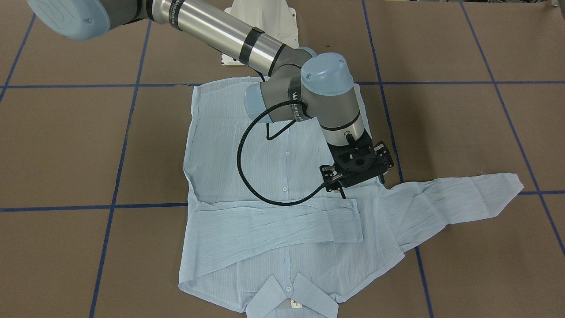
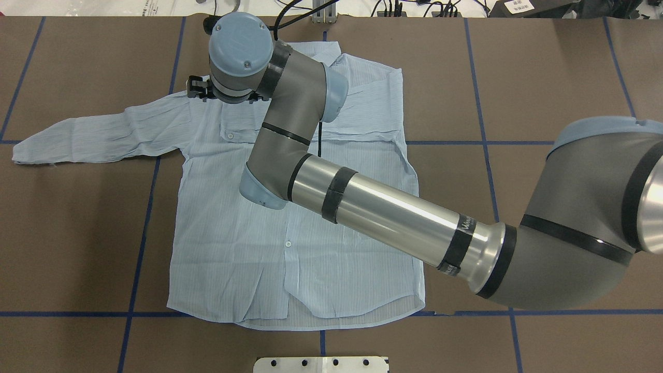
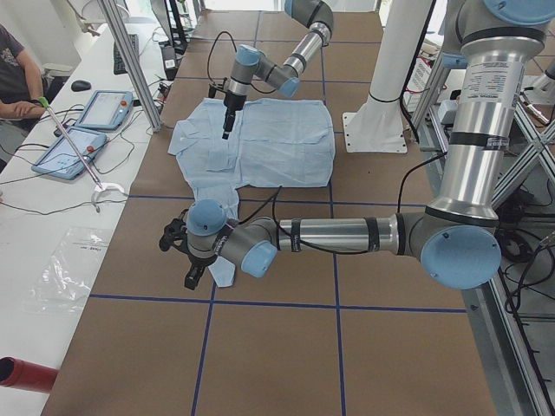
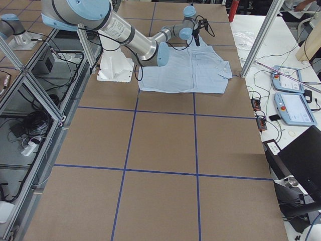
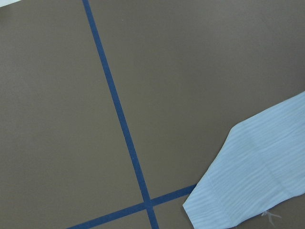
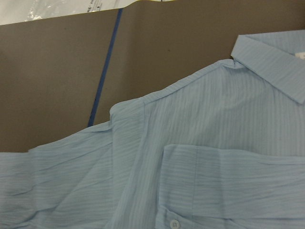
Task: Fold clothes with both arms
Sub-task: 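Lift the sleeve with the right gripper and fold it across the shirt front, then release the sleeve and raise the right gripper near the collar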
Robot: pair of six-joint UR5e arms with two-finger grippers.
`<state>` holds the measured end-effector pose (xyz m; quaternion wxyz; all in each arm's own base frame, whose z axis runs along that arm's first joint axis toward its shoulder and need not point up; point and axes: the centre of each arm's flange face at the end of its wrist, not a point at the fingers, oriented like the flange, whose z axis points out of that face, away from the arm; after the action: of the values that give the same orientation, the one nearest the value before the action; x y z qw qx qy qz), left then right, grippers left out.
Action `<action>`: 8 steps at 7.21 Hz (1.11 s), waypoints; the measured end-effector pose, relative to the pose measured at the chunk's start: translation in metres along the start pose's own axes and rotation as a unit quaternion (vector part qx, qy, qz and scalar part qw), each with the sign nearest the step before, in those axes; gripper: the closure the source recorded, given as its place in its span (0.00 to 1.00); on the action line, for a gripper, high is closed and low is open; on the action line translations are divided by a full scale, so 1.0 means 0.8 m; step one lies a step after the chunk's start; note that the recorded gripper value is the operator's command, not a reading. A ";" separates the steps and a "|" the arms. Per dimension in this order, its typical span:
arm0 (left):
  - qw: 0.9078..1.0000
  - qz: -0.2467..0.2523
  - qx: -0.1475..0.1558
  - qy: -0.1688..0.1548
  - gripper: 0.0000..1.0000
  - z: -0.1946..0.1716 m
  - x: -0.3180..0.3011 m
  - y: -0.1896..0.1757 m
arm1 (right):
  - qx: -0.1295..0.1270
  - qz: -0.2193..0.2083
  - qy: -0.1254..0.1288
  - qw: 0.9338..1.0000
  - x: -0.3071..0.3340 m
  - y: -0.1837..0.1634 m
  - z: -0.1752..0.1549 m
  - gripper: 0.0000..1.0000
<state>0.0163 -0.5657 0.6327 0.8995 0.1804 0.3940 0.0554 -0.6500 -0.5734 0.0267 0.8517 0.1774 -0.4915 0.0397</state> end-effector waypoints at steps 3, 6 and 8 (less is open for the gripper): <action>0.993 -0.112 0.039 -0.003 0.06 0.069 0.057 0.059 | -0.061 0.005 0.100 0.993 0.124 -0.012 -0.063 0.00; 0.985 -0.157 0.054 -0.042 0.15 0.127 0.089 0.092 | -0.084 -0.007 0.126 0.988 0.229 -0.022 -0.096 0.00; 0.985 -0.158 0.046 -0.060 0.17 0.152 0.087 0.102 | -0.092 -0.013 0.123 0.988 0.275 -0.025 -0.112 0.00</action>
<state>0.1559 -0.5070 0.6908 0.9095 0.1605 0.3654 -0.1164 -0.4581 -0.5850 0.1683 0.9186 0.0984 -0.3827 0.0052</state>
